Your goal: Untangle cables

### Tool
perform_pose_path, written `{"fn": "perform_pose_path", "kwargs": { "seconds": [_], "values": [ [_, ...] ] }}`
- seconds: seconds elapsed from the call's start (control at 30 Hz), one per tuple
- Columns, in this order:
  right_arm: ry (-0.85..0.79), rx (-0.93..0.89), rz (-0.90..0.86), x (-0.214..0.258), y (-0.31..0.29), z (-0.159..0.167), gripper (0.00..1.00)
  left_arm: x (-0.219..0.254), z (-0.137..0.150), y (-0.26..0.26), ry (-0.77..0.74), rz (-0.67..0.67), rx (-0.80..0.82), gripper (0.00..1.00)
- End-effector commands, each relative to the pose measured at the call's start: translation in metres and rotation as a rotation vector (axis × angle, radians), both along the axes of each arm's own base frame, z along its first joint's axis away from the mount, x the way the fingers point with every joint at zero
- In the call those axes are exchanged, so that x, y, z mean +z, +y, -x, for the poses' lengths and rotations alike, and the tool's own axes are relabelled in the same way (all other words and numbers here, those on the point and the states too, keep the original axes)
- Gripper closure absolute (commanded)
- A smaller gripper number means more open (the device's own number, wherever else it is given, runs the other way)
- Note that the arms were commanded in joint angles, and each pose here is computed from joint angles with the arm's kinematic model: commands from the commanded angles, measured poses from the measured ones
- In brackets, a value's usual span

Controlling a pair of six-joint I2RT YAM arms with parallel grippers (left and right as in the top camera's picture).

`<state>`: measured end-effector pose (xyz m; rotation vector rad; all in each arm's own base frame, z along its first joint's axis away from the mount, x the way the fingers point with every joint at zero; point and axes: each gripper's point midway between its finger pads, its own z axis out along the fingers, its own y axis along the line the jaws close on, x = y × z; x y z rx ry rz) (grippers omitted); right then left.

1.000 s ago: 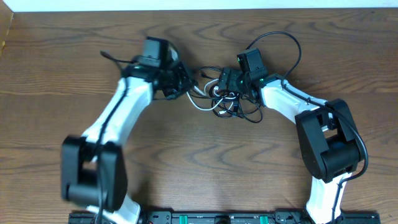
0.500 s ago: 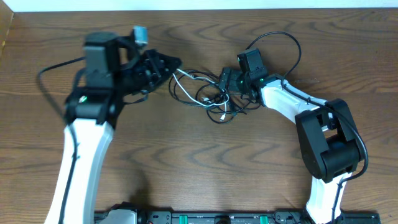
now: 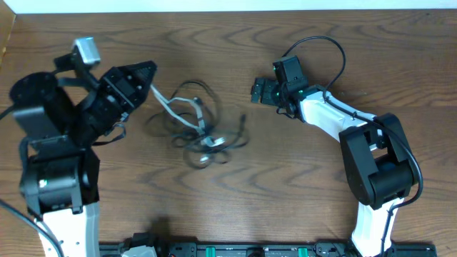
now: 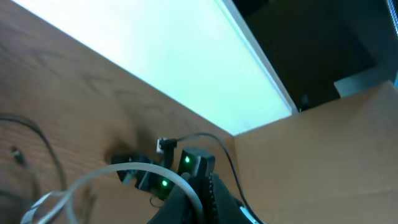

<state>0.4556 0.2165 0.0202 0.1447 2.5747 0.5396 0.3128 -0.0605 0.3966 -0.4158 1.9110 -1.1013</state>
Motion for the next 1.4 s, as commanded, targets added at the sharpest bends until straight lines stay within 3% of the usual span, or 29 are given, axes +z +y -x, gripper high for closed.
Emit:
{"fn": "perform_pose_path", "kwargs": {
  "seconds": [0.0, 0.1, 0.17, 0.47, 0.57, 0.73, 0.93, 1.37],
  "values": [
    [0.050, 0.325, -0.139, -0.020, 0.040, 0.035, 0.01, 0.008, 0.004, 0.004, -0.047, -0.035, -0.006, 0.92],
    [-0.022, 0.542, -0.305, 0.007, 0.073, 0.049, 0.01, 0.003, 0.003, 0.004, -0.032, -0.047, -0.011, 0.92],
    [-0.032, 0.593, -0.366, 0.016, 0.082, 0.055, 0.01, -0.003, 0.001, 0.004, -0.014, -0.049, -0.018, 0.92],
    [-0.033, 0.670, -0.393, 0.021, 0.108, 0.074, 0.01, -0.017, -0.016, -0.005, 0.041, 0.019, -0.110, 0.92],
    [-0.086, 0.791, -0.428, 0.031, 0.125, 0.089, 0.01, -0.010, -0.020, -0.008, 0.045, 0.080, -0.120, 0.93],
    [-0.169, 0.954, -0.424, 0.036, 0.145, 0.112, 0.01, 0.028, -0.026, -0.008, -0.037, 0.185, -0.107, 0.92],
    [-0.194, 0.998, -0.426, 0.039, 0.159, 0.122, 0.01, 0.085, -0.028, -0.004, -0.225, 0.264, -0.089, 0.92],
    [-0.240, 1.060, -0.451, 0.048, 0.182, 0.138, 0.01, 0.122, -0.037, 0.021, -0.339, 0.376, 0.069, 0.92]
  ]
}}
